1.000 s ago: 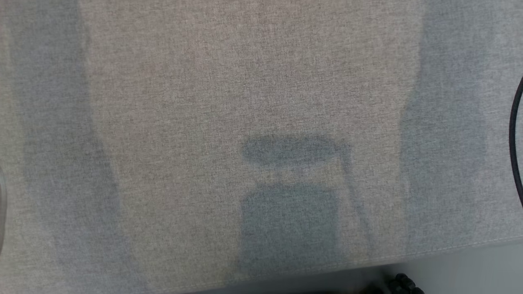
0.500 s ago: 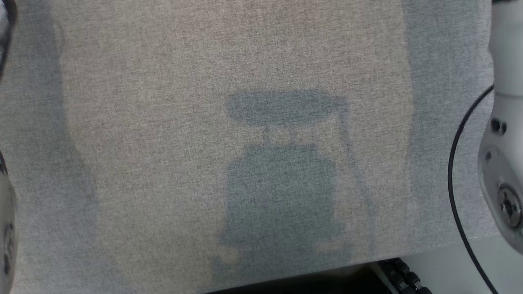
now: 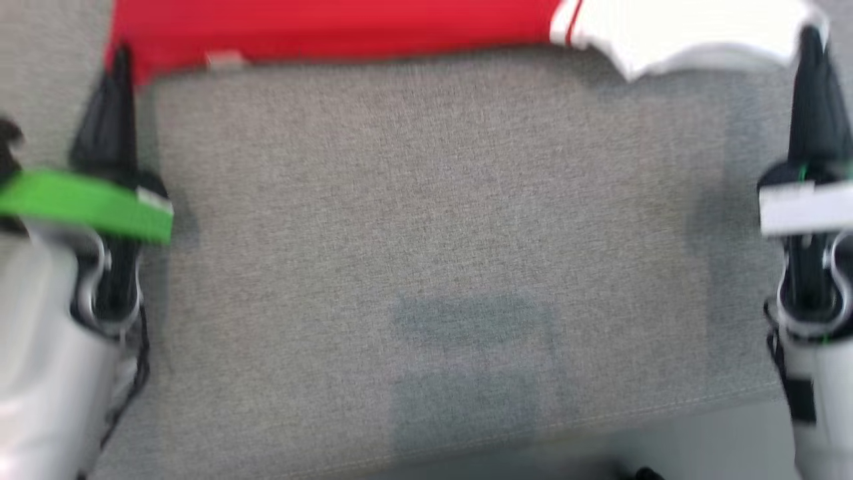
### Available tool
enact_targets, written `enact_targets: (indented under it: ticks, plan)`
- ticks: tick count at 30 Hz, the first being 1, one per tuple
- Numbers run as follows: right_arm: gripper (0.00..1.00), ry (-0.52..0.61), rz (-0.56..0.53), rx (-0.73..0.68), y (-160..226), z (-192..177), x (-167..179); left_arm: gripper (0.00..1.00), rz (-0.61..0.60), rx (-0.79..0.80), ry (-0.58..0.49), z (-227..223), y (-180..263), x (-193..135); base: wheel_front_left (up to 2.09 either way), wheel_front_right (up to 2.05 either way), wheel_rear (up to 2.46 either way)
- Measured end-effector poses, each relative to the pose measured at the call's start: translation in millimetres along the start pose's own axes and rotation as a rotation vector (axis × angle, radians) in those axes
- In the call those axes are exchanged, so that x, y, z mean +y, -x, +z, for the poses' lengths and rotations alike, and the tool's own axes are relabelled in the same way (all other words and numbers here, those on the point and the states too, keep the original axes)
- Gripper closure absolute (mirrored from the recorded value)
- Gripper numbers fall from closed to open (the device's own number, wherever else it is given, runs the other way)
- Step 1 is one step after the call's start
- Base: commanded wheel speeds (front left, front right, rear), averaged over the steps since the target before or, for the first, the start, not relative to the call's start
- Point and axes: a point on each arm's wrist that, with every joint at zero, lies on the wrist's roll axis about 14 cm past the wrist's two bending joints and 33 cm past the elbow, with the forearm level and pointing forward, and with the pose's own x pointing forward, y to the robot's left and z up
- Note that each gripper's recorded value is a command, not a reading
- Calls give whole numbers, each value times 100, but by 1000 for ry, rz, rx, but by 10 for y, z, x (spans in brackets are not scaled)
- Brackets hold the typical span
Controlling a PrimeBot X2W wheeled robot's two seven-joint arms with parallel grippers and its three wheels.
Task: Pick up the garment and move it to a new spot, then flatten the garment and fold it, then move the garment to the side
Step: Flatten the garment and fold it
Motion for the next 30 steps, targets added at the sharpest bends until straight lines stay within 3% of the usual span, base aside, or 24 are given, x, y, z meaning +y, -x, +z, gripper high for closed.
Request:
enact_targets:
  ticks: [10, 20, 30]
  plan:
    - [100, 52, -131, 135, 1079, -101, -110, 100, 141, 162, -57, -420, 1390, 18, 0, 0, 0]
    - [100, 54, -277, 246, 2153, -283, -342, 100, 279, 176, 67, -657, 2314, -274, 0, 0, 0]
    - [100, 52, -303, 188, 2248, -102, -402, 100, 279, 172, 113, -678, 2487, -461, 0, 0, 0]
